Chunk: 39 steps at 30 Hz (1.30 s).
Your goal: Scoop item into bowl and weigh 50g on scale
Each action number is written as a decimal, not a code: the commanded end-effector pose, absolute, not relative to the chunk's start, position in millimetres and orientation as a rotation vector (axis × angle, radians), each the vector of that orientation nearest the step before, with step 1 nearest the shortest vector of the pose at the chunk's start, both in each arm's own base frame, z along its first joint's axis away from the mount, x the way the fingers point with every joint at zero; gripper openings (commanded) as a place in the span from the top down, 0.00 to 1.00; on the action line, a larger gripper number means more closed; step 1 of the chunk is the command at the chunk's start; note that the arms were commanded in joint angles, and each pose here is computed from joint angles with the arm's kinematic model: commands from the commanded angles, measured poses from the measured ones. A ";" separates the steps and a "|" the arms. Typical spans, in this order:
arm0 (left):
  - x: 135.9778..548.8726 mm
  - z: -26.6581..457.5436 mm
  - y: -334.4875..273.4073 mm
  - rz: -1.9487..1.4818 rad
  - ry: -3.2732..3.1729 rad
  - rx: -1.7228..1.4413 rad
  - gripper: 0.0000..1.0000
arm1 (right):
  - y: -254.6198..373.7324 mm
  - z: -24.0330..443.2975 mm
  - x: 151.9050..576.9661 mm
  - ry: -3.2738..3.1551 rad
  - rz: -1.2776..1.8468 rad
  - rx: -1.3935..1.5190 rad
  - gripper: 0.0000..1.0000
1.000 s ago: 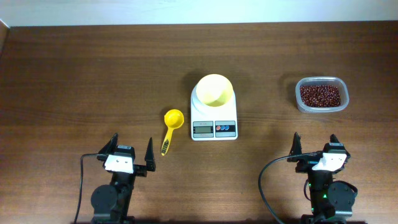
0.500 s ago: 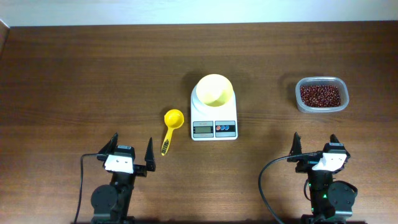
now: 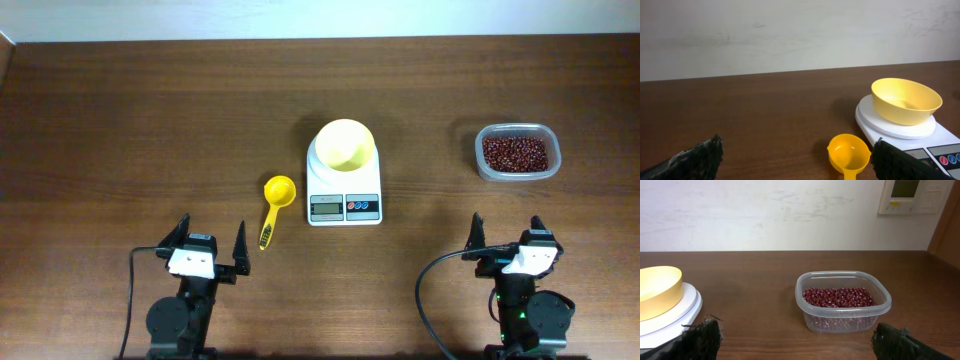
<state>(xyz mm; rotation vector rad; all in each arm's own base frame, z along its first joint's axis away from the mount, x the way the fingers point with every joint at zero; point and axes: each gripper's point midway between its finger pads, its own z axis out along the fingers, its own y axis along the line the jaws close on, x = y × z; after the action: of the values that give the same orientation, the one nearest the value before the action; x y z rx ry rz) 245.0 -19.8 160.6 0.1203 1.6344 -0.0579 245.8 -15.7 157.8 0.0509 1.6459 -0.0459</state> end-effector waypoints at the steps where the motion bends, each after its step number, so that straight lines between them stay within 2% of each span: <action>1: 245.0 159.1 -19.0 -0.045 1.634 0.131 0.01 | -18.7 155.0 245.3 1.651 -0.056 0.067 0.01; 39: 244.8 160.4 -20.9 -0.054 1.629 0.139 0.01 | -18.7 155.0 245.3 1.651 -0.056 0.067 0.01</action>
<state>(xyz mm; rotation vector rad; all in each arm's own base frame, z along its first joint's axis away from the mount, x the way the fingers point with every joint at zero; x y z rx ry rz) 245.0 -19.8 160.8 0.1205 1.6337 -0.0581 245.8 -15.7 157.7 0.0506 1.6463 -0.0462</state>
